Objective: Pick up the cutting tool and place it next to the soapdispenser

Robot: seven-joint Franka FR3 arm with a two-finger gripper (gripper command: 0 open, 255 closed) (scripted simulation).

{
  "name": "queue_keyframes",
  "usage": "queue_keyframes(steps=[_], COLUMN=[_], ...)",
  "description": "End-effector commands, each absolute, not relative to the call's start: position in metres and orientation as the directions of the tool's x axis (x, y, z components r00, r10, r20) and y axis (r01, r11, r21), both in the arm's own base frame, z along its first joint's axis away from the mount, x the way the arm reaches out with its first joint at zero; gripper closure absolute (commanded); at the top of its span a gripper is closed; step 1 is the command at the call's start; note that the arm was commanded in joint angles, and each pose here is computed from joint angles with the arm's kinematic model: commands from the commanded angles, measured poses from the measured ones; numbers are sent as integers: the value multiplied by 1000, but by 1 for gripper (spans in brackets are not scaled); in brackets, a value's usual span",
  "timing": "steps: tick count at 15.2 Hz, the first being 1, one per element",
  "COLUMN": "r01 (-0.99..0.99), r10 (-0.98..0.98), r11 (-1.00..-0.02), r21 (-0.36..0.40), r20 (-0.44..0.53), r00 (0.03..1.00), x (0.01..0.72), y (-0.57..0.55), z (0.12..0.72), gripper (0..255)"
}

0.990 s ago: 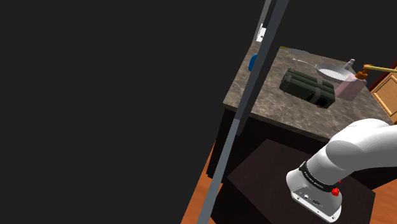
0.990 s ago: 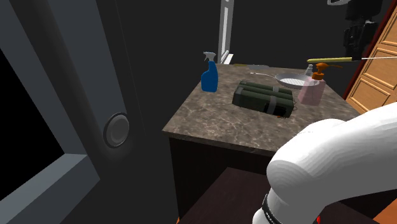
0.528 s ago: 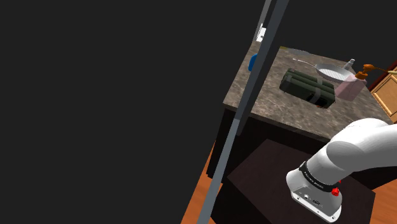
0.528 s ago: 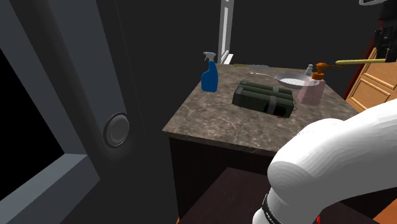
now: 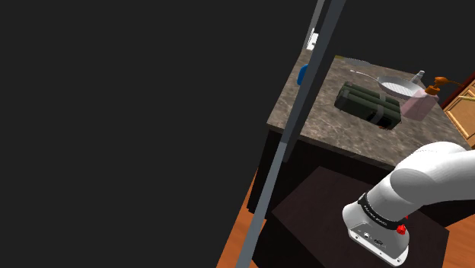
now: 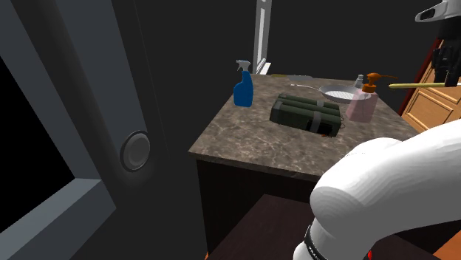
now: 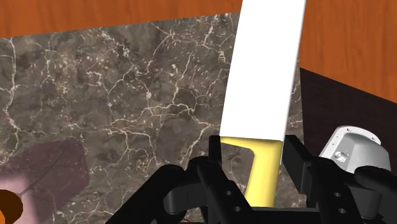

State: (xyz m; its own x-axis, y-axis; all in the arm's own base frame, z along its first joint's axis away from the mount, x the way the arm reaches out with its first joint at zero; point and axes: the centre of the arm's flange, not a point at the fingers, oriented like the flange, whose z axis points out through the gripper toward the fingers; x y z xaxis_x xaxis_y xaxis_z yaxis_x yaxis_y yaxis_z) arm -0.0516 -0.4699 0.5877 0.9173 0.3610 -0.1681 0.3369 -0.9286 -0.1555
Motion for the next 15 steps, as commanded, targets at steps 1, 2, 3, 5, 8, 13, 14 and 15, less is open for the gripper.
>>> queue_keyframes(steps=[1, 2, 3, 5, 8, 13, 14, 15], r01=[337, 337, 337, 337, 337, 337, 337, 337], r10=[361, 361, 361, 361, 361, 361, 361, 361], r11=[-929, -929, -929, -929, -929, -929, -929, -929], r21=[-155, -155, -155, -155, -155, -155, -155, -155], r20=[-168, -168, -168, -168, -168, -168, -168, -168], r00=[917, 917, 917, 917, 917, 917, 917, 917], x=[-51, -51, -51, -51, -51, -51, -51, -51], y=[-470, -470, -470, -470, -470, -470, -470, -470], z=[578, 572, 567, 556, 541, 514, 509, 504], gripper=[255, 255, 255, 255, 255, 255, 255, 255])
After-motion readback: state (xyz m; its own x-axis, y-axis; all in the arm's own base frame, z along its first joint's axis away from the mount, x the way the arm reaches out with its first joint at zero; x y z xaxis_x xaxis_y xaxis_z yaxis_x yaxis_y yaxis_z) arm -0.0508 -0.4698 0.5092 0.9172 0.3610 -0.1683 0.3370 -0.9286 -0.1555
